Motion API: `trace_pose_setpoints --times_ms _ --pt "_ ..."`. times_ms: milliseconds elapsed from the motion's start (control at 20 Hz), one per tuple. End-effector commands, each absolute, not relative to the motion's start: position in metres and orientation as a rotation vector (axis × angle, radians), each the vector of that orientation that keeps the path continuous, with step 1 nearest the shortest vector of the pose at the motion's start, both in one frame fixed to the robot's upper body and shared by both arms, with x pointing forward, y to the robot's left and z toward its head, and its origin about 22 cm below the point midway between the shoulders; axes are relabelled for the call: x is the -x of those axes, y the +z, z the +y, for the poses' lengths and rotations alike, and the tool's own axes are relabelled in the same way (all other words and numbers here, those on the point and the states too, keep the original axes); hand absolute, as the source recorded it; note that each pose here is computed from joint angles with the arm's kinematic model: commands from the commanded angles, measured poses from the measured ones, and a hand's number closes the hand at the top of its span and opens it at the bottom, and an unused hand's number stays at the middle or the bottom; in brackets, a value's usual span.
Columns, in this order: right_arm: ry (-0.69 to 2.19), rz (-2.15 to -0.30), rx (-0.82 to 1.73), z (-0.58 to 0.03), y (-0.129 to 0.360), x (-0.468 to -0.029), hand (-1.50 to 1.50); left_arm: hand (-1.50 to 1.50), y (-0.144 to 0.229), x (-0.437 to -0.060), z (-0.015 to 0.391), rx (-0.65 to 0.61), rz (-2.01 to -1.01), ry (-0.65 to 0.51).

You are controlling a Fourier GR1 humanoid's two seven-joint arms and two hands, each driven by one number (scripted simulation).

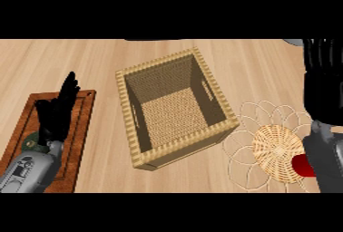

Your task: Pick the can from the placemat and place it in the basket

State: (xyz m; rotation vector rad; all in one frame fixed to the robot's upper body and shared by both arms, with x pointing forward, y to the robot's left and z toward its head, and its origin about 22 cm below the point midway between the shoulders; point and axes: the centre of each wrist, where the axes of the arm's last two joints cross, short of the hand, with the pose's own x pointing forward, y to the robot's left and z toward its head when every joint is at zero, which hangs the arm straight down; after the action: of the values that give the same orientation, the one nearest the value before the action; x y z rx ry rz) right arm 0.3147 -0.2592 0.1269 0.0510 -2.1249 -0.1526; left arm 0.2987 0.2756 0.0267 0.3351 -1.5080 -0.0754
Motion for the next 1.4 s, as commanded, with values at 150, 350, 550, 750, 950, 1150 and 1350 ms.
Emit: trace_pose_setpoints --times_ms 150,350,550,750,950,1150,1350 --pt "-0.299 -2.071 -0.136 -0.370 0.056 -0.252 1.50 0.00 0.027 -0.296 0.292 -0.358 -1.434 -0.139" --pt "-0.126 -2.417 -0.291 -0.358 0.062 -0.236 1.50 0.00 0.005 -0.284 0.278 -0.315 -1.347 -0.159" --pt "-0.169 -2.453 0.103 -0.324 0.054 -0.197 -1.50 0.00 0.013 -0.280 0.291 -0.301 -1.366 -0.185" --pt "-0.110 -2.265 0.430 -0.349 0.061 -0.166 -1.50 0.00 0.026 -0.288 0.287 -0.297 -1.359 -0.178" --pt "0.222 -1.959 0.781 -0.415 0.087 -0.127 -1.50 0.00 0.019 -0.282 0.288 -0.304 -1.353 -0.147" --pt "0.530 -1.677 0.813 -0.438 0.126 -0.103 -1.50 0.00 0.024 -0.279 0.298 -0.319 -1.337 -0.176" --pt "0.748 -1.501 0.643 -0.430 0.155 -0.091 -1.50 0.00 0.028 -0.281 0.295 -0.297 -1.346 -0.164"
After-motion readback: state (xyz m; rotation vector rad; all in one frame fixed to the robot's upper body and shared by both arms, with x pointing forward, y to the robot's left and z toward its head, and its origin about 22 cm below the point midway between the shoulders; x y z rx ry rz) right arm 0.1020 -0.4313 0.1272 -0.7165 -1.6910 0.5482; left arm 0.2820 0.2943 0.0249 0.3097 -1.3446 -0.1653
